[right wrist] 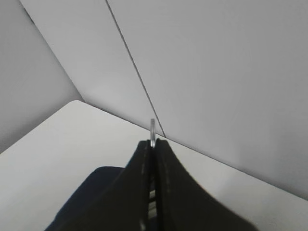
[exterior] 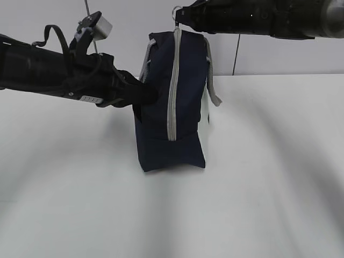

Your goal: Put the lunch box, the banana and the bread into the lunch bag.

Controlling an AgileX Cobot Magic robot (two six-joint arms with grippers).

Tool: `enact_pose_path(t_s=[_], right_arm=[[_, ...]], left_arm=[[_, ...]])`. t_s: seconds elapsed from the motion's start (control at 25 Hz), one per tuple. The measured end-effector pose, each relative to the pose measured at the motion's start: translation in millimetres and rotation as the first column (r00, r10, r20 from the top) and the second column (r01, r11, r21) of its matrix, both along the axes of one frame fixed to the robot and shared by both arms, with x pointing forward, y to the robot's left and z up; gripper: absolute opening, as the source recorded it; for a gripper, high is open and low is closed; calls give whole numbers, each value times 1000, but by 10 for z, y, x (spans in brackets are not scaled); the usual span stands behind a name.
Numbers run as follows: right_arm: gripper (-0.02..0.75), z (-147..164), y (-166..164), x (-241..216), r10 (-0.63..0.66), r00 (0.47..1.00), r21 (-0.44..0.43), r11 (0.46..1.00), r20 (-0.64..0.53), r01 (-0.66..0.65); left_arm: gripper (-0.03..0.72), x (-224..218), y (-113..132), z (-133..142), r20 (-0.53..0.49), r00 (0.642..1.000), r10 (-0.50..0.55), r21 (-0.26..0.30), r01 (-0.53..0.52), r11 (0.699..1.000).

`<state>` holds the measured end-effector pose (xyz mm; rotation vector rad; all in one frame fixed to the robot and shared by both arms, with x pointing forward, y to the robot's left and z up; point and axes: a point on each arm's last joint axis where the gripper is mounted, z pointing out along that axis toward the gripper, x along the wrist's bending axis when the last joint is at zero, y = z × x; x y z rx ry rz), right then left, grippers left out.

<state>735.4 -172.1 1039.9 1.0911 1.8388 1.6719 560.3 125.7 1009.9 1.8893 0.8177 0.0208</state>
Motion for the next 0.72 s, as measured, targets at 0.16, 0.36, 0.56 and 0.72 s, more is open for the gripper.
enact_pose_path(t_s=[0.16,0.36,0.56,0.72], right_arm=[[-16,-36,18,108,49,999,-43,998,7,-48],[-16,75,18,134,123,992,-82,990,42,-119],[-16,78,-74,186,176,984,-58,983,36,-174],[-16,-19,-105,262,194,981,-38,980,15,-194]], left_arm=[[4,-5,-1,-3,0,1000,-7,4,7,1000],[4,-51,-2,-30,-31,998,-51,28,52,998],[4,-77,6,-40,-55,995,-81,37,83,996],[4,-89,35,-37,-75,992,-102,23,104,994]])
